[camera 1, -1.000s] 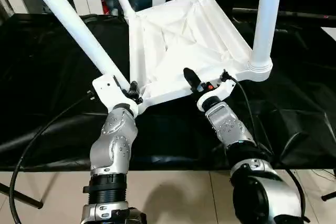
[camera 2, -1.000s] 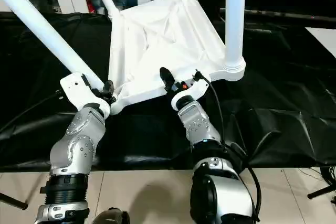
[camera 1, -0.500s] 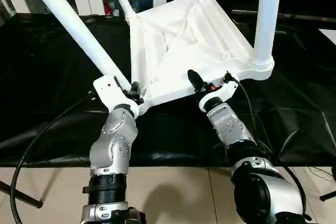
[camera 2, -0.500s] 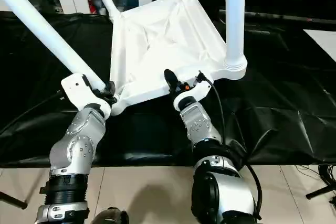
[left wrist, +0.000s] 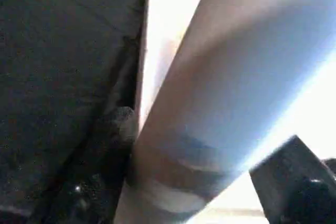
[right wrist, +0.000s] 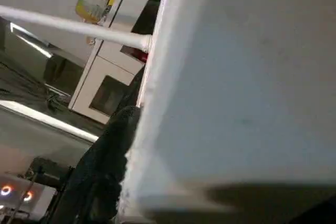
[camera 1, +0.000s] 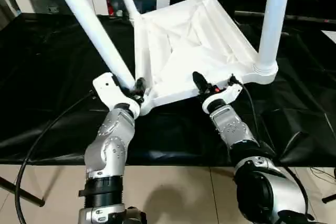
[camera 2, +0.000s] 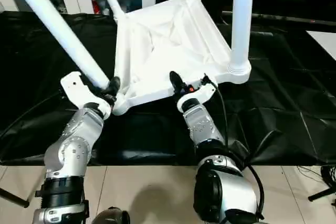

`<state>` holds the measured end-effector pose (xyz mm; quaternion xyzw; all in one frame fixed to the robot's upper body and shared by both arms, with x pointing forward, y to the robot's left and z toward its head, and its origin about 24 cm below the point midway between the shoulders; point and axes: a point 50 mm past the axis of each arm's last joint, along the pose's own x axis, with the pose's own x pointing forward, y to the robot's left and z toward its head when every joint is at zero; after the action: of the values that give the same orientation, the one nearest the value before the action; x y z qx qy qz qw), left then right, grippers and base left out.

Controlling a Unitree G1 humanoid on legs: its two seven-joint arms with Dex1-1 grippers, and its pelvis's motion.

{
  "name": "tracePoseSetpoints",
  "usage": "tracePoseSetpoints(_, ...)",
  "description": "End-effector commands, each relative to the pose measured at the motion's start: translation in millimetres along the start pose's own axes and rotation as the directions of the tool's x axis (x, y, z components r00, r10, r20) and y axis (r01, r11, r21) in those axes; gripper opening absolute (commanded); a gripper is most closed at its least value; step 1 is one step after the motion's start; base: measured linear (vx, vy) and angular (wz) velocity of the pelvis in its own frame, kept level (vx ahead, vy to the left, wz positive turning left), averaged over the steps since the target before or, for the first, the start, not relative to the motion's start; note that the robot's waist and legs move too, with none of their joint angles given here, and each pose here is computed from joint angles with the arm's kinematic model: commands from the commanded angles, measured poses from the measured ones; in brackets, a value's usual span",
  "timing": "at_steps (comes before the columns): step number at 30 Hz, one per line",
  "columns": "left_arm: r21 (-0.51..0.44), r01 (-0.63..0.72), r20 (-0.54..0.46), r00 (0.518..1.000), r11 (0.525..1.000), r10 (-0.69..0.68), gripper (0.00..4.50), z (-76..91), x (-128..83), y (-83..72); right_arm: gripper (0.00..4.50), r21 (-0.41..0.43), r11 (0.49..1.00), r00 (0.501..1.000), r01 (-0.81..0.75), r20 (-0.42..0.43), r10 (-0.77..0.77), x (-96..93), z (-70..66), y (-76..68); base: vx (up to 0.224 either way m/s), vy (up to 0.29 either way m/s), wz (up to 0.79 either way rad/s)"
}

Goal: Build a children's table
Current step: Flip table

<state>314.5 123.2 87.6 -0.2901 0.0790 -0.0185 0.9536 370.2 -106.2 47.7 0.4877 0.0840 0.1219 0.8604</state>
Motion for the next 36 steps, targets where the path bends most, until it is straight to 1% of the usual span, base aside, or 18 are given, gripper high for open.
tracePoseSetpoints(1,-0.011,0.063,-0.052,0.997,0.998,-0.063,3.75,-14.6,-7.4,-3.8,2.05,-0.117,0.993,0.995,0.023,0.104,-0.011,3.0,34.2,3.9,0.000,0.000,0.00)
tracePoseSetpoints(3,0.011,0.105,-0.058,0.993,0.994,-0.105,3.78,-12.1,-11.1,0.6,2.05,-0.129,0.991,0.992,0.032,0.124,-0.016,2.2,41.6,2.6,0.000,0.000,0.00)
tracePoseSetpoints(5,0.093,0.161,-0.074,0.985,0.983,-0.154,4.10,-9.4,-20.0,8.9,2.04,-0.149,0.987,0.986,0.054,0.163,-0.029,0.6,53.4,0.5,0.000,0.000,0.00)
tracePoseSetpoints(6,0.093,0.161,-0.074,0.985,0.983,-0.154,4.10,-9.4,-20.0,8.9,2.04,-0.149,0.987,0.986,0.054,0.163,-0.029,0.6,53.4,0.5,0.000,0.000,0.00)
tracePoseSetpoints(7,0.153,0.191,-0.096,0.979,0.970,-0.178,4.17,-8.8,-26.6,13.6,2.04,-0.157,0.985,0.983,0.065,0.181,-0.036,0.1,60.9,0.3,0.000,0.000,0.00)
tracePoseSetpoints(10,0.221,0.182,-0.116,0.980,0.958,-0.160,4.33,-6.8,-35.3,25.8,2.04,-0.185,0.981,0.980,0.061,0.196,-0.024,-0.7,72.9,1.8,0.000,0.000,0.00)
tracePoseSetpoints(11,0.264,0.142,-0.118,0.986,0.954,-0.114,4.36,-6.5,-43.8,39.8,2.04,-0.226,0.972,0.979,0.066,0.202,-0.019,-3.8,78.8,0.1,0.000,0.000,0.00)
tracePoseSetpoints(14,0.290,0.120,-0.121,0.989,0.950,-0.088,4.36,-6.9,-54.3,53.8,2.04,-0.265,0.961,0.980,0.078,0.196,-0.025,-7.6,84.3,-3.3,0.000,0.000,0.00)
tracePoseSetpoints(16,0.313,0.143,-0.117,0.987,0.939,-0.111,4.36,-5.6,-61.3,59.0,2.04,-0.353,0.932,0.988,0.085,0.151,-0.033,-10.2,86.8,-6.1,0.000,0.000,0.00)
tracePoseSetpoints(20,0.413,0.322,-0.125,0.947,0.852,-0.297,4.36,6.8,-64.6,40.2,2.04,-0.530,0.845,0.996,0.074,0.079,-0.038,-15.0,96.6,-5.3,0.000,0.000,0.00)
tracePoseSetpoints(25,0.575,0.456,-0.135,0.872,0.679,-0.471,4.36,27.2,-56.1,9.6,2.04,-0.661,0.743,0.994,0.105,0.098,-0.053,-16.8,118.0,3.3,0.000,0.000,0.00)
tracePoseSetpoints(26,0.628,0.471,-0.143,0.853,0.620,-0.503,4.36,32.5,-52.7,1.4,2.04,-0.706,0.699,0.993,0.116,0.108,-0.055,-17.1,124.4,6.9,0.000,0.000,0.00)
tracePoseSetpoints(28,0.666,0.484,-0.143,0.829,0.567,-0.540,4.36,40.7,-48.1,-10.3,2.04,-0.745,0.656,0.992,0.119,0.119,-0.045,-17.0,131.5,13.5,0.000,0.000,0.00)
tracePoseSetpoints(31,0.688,0.500,-0.120,0.793,0.526,-0.597,4.36,53.7,-42.3,-31.4,1.97,-0.780,0.613,0.990,0.126,0.136,-0.031,-16.9,140.6,22.7,0.000,0.000,0.00)
tracePoseSetpoints(33,0.733,0.534,-0.144,0.728,0.421,-0.671,4.36,61.8,-40.8,-54.3,1.91,-0.815,0.560,0.986,0.148,0.166,-0.019,-17.1,148.2,30.3,0.000,0.000,0.00)
tracePoseSetpoints(34,0.738,0.538,-0.149,0.719,0.407,-0.679,4.36,62.5,-40.8,-57.2,1.88,-0.818,0.555,0.986,0.148,0.167,-0.017,-17.1,148.7,31.1,0.000,0.000,0.00)
tracePoseSetpoints(35,0.761,0.552,-0.169,0.676,0.341,-0.717,4.36,66.1,-41.6,-70.4,1.88,-0.833,0.530,0.984,0.158,0.178,-0.014,-17.4,150.9,34.2,0.000,0.000,0.00)
tracePoseSetpoints(36,0.765,0.555,-0.174,0.668,0.327,-0.724,4.36,66.7,-41.8,-72.8,1.85,-0.836,0.525,0.984,0.160,0.180,-0.013,-17.4,151.2,34.8,0.000,0.000,0.00)
